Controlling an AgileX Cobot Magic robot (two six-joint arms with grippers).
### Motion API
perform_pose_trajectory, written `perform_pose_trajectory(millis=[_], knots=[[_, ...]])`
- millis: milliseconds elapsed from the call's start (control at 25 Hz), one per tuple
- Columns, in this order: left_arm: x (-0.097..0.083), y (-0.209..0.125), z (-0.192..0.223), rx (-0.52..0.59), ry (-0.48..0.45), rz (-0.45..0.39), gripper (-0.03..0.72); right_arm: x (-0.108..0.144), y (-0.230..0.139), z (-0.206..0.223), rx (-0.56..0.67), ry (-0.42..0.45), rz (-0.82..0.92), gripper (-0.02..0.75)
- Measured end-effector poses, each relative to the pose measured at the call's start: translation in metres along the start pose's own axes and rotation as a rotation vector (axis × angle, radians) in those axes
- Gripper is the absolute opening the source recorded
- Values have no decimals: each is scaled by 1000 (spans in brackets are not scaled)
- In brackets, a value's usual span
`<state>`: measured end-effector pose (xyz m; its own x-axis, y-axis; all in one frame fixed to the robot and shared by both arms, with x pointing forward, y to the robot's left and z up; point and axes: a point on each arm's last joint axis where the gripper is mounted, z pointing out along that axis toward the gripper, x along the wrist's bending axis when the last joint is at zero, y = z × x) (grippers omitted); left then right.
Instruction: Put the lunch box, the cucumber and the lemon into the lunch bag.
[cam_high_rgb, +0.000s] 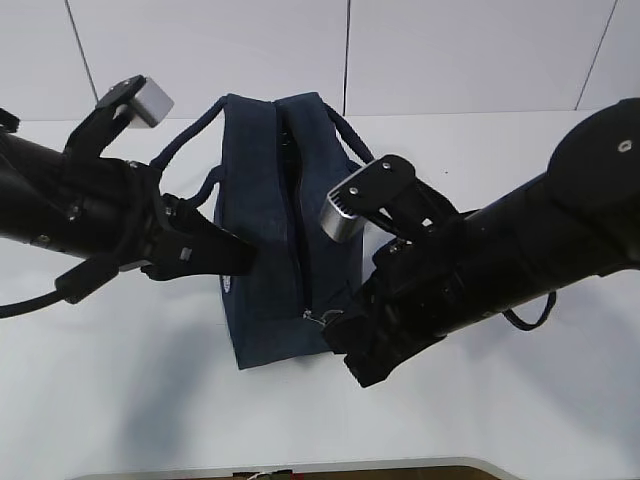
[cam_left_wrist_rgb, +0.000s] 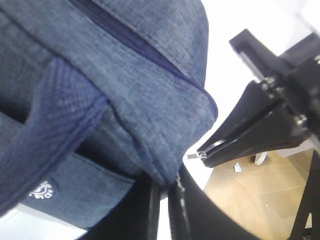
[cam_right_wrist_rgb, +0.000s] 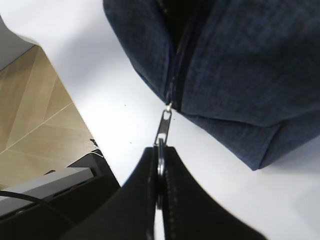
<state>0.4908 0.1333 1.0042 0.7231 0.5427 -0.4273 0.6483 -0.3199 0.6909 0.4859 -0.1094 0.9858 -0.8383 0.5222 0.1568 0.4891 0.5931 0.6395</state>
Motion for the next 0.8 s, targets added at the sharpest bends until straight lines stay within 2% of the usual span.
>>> perform_pose_trajectory(millis=[800], knots=[[0,0,0,2,-2,1,-10,1,22,-11,-43,17,-39,5]])
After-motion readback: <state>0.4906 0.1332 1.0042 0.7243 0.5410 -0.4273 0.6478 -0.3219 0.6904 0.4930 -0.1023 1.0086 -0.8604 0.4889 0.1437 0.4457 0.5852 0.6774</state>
